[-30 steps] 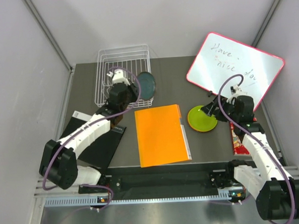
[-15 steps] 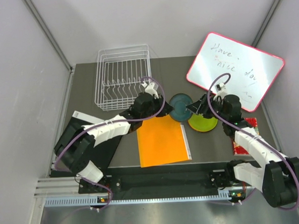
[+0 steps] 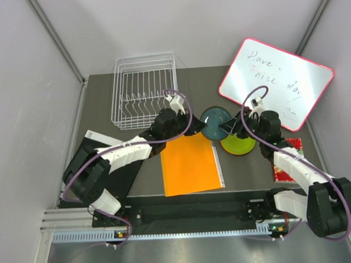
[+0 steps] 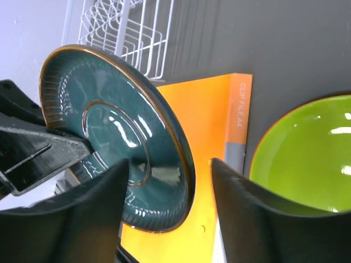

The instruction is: Unload the plates from the dish rack

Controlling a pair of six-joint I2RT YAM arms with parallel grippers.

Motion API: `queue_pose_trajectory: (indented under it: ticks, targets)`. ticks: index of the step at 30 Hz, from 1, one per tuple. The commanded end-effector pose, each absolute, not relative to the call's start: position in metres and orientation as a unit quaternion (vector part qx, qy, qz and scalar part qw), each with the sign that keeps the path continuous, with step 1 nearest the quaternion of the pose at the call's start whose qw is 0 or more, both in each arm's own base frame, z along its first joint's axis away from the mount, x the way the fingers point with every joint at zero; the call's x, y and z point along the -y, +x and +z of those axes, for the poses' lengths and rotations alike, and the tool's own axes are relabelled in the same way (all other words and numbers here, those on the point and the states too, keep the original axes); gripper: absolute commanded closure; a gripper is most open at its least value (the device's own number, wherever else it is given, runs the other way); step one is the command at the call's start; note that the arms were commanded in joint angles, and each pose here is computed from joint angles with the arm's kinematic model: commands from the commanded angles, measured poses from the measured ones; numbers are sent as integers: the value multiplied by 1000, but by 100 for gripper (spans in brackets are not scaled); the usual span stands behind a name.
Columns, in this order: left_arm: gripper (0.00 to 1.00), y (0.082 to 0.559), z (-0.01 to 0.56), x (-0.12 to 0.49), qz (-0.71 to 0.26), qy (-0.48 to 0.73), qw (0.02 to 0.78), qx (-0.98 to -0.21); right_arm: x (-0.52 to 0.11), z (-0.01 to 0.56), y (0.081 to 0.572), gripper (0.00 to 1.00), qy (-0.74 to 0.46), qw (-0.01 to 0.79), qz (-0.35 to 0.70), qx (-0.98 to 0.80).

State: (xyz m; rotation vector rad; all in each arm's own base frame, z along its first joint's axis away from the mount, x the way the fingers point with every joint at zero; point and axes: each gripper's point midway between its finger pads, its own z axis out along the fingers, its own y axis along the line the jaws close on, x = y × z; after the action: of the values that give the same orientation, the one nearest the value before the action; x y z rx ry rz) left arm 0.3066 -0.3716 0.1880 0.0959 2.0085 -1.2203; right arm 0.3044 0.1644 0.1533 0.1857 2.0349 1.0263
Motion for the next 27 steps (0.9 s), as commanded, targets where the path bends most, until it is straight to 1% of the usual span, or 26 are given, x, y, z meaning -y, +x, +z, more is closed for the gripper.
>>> queue_pose_trajectory:
  ticks: [1, 3, 4, 6, 7, 10, 11, 13, 14, 15, 17, 18, 19, 21, 22, 23, 24, 25, 27]
  targets:
    - [100, 295, 250, 380, -566, 41, 409, -715, -177, 179, 308, 53, 25, 455, 442, -773]
    - [100, 289, 249, 383, -583, 42, 399, -706, -182, 179, 301, 61, 13, 452, 462, -763]
    - [100, 287, 249, 384, -592, 39, 389, -705, -184, 185, 301, 72, 5, 462, 471, -751]
    - [100, 286, 247, 387, -600, 38, 383, -701, -187, 184, 296, 85, -1, 455, 485, -746]
    - [100, 285, 245, 387, -602, 38, 378, -702, -188, 183, 296, 100, -1, 454, 487, -746]
    - [100, 286, 239, 387, -597, 40, 379, -705, -184, 178, 294, 100, 7, 455, 483, -749]
    - [93, 286, 237, 387, -596, 42, 379, -706, -181, 177, 295, 100, 15, 458, 477, -750]
    - [75, 287, 234, 387, -590, 51, 385, -708, -169, 178, 295, 100, 31, 468, 464, -751]
    - [54, 287, 234, 387, -587, 58, 388, -708, -161, 169, 296, 100, 50, 464, 447, -764]
    - [47, 288, 227, 386, -575, 61, 384, -719, -150, 165, 299, 100, 68, 465, 430, -770]
    - [34, 296, 223, 382, -544, 69, 405, -731, -127, 165, 305, 100, 95, 490, 388, -775]
    - [29, 298, 219, 379, -527, 84, 418, -736, -118, 153, 301, 100, 113, 473, 368, -793]
    - [27, 300, 211, 375, -506, 87, 418, -749, -108, 156, 302, 100, 121, 487, 348, -792]
    - [27, 310, 213, 364, -465, 86, 451, -757, -90, 147, 300, 100, 146, 483, 322, -801]
    - [27, 312, 198, 355, -424, 101, 453, -778, -88, 145, 298, 100, 144, 484, 314, -804]
    - [27, 316, 202, 349, -404, 103, 467, -780, -77, 143, 300, 100, 157, 484, 303, -806]
    - [26, 325, 197, 337, -360, 104, 488, -788, -70, 139, 300, 100, 166, 482, 294, -809]
    - [26, 328, 187, 325, -325, 100, 490, -803, -66, 131, 298, 100, 172, 471, 281, -818]
    - [25, 339, 184, 300, -259, 86, 518, -811, -59, 123, 298, 100, 182, 459, 268, -827]
